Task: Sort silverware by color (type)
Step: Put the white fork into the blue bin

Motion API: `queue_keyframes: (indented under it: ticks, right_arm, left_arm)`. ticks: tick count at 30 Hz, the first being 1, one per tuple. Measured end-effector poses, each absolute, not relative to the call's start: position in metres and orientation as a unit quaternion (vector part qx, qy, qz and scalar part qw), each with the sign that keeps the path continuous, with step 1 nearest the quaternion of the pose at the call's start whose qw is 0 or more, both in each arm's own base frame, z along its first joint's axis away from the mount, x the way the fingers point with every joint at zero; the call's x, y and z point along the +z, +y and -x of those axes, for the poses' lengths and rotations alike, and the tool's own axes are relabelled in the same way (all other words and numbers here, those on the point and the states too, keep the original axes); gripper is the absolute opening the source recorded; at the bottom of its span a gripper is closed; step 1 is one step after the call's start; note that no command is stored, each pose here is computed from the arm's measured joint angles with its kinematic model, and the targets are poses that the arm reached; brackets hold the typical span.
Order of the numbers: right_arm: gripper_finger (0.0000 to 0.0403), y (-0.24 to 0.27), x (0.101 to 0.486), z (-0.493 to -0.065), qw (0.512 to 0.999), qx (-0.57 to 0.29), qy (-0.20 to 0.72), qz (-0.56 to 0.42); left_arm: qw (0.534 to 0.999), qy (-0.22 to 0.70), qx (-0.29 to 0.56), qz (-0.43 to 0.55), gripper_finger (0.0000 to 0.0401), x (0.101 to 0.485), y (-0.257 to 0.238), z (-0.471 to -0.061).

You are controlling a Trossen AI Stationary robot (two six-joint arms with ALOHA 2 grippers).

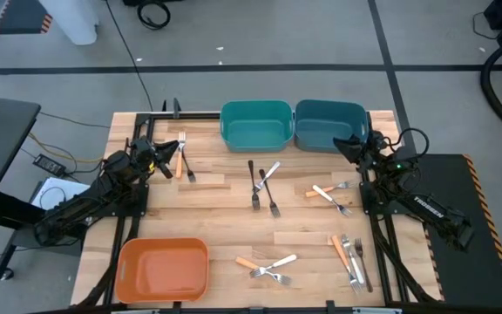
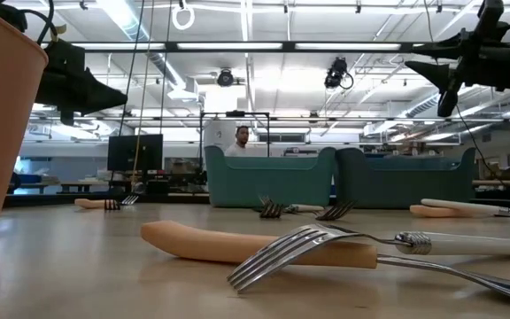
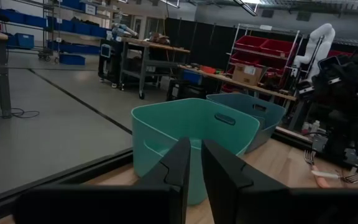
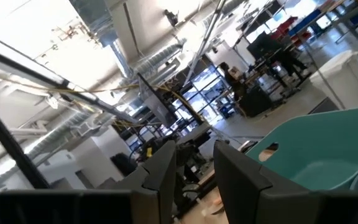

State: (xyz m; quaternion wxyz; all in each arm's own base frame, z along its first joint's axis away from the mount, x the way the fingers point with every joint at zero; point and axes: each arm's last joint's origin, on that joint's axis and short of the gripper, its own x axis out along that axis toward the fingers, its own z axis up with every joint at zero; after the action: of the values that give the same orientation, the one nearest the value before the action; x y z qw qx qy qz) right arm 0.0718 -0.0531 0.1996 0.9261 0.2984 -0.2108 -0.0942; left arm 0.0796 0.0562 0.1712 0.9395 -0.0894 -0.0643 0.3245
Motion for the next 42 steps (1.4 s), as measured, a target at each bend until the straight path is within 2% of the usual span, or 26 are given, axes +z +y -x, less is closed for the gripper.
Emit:
queue_keyframes:
  ticks: [11,16,23,36,42]
  right_arm:
    - [0.0115,-0.054,0.197,-0.072,0.926,-0.113,-0.203,-0.297]
    - [0.0115,-0.057,0.196,-0.072,0.913,-0.144,-0.220,-0.311]
    - [0.0115,-0.058,0.197,-0.071,0.903,-0.170,-0.236,-0.317]
    - [0.0115,-0.058,0.197,-0.071,0.904,-0.172,-0.235,-0.312]
    - [0.0115,-0.058,0.197,-0.071,0.904,-0.171,-0.235,-0.312]
  left_arm:
    - [0.940,-0.064,0.324,0.089,0.0048,0.171,0.056,-0.080]
    - [0.942,-0.054,0.326,0.059,0.0048,0.171,0.056,-0.080]
    - [0.934,-0.065,0.342,0.079,0.0048,0.172,0.057,-0.079]
    - [0.931,-0.069,0.349,0.085,0.0048,0.172,0.057,-0.079]
    - [0.926,-0.141,0.340,0.080,0.0048,0.185,0.056,-0.077]
